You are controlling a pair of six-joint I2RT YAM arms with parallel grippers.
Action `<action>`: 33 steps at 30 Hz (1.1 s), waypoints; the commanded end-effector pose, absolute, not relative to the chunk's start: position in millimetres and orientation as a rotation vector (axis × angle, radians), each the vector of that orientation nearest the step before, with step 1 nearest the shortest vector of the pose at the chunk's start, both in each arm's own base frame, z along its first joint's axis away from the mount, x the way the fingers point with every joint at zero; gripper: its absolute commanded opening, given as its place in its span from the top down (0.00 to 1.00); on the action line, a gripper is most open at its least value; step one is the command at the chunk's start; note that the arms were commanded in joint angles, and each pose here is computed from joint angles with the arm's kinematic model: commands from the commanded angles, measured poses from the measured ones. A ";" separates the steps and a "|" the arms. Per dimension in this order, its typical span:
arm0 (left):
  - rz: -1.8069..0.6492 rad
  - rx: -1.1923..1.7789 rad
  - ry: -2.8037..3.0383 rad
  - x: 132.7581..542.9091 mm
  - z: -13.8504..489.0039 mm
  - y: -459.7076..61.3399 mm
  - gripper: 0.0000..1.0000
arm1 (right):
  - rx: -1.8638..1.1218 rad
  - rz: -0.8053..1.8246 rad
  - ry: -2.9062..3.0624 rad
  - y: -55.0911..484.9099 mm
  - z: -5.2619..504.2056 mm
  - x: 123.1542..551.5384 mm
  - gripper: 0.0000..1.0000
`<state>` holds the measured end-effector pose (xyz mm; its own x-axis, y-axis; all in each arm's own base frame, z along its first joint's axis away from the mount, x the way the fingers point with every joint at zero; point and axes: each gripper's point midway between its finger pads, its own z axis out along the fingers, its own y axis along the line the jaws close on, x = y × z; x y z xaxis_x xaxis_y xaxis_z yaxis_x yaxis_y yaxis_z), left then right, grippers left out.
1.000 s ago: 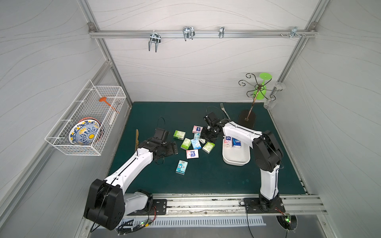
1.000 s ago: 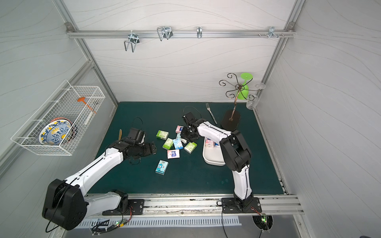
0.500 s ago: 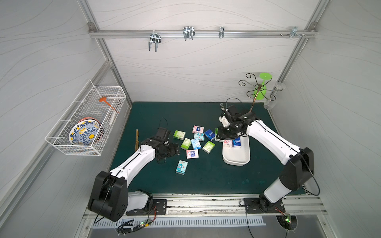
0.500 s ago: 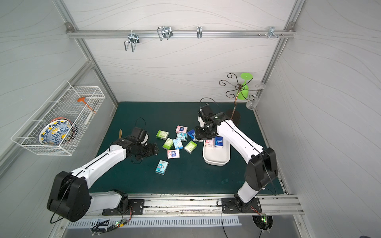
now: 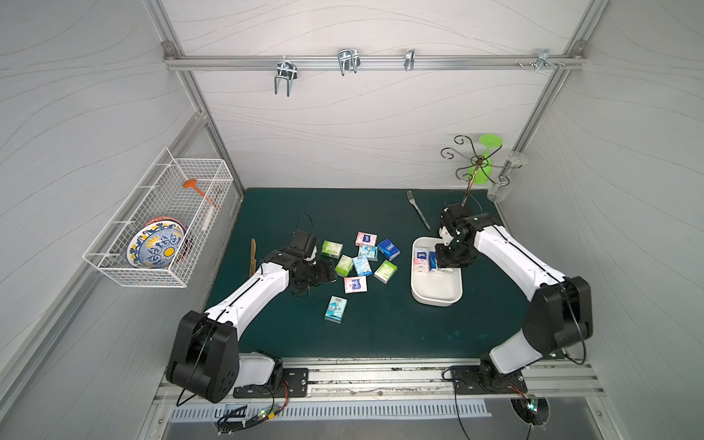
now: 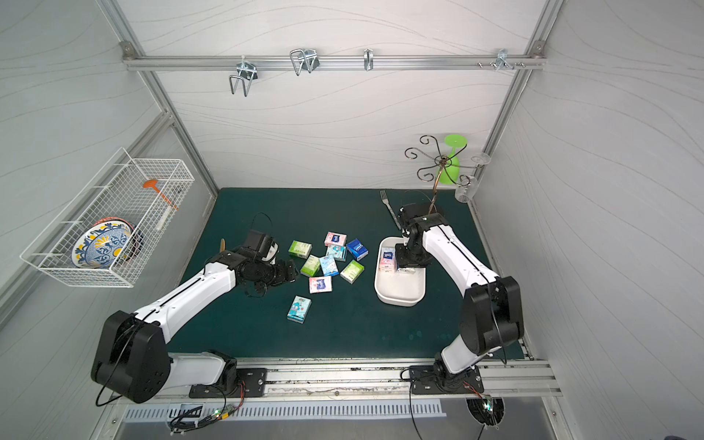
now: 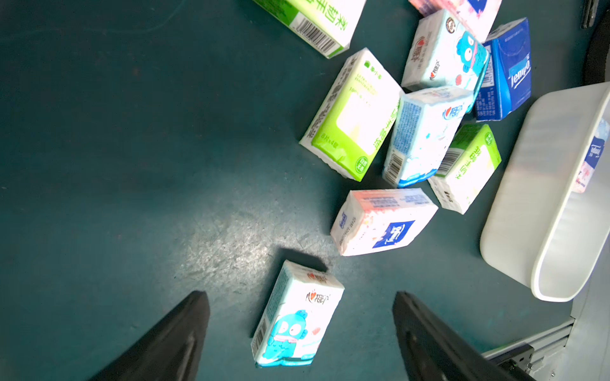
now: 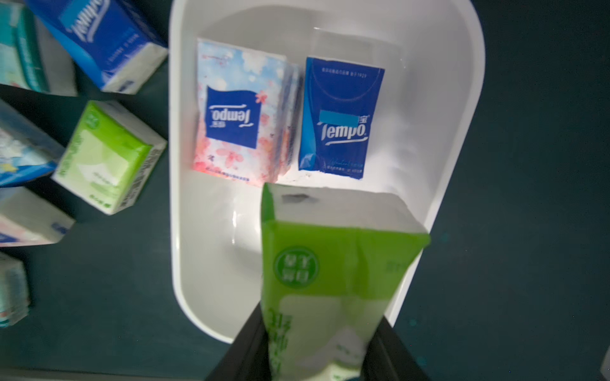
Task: Put the pocket tissues into the storage box
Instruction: Place the pocket tissues in the storage box.
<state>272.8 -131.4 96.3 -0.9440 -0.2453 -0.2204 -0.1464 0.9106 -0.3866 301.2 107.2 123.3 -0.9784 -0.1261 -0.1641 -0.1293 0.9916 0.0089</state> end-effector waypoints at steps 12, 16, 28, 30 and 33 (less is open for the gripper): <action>-0.516 -0.246 2.783 270.9 110.8 -128.5 0.08 | -0.279 -0.085 3.019 110.6 86.8 351.1 0.56; -0.510 -0.242 2.780 269.3 112.2 -127.1 0.08 | -0.286 -0.089 3.034 113.1 79.3 357.4 0.51; -0.513 -0.240 2.772 272.0 116.5 -127.9 0.08 | -0.239 -0.102 2.999 107.1 108.4 347.1 0.30; -0.511 -0.247 2.769 272.9 116.2 -127.8 0.08 | -0.223 -0.080 2.983 110.5 119.6 340.7 0.28; -0.509 -0.258 2.760 274.7 116.8 -127.3 0.08 | -0.220 -0.030 2.958 125.8 134.5 324.0 0.27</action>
<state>263.5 -125.9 101.3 -0.9474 -0.2297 -0.2230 -0.1368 0.9203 -0.3665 347.3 117.1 113.0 -0.9729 -0.1653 -0.1616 -0.1577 0.9857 -0.0590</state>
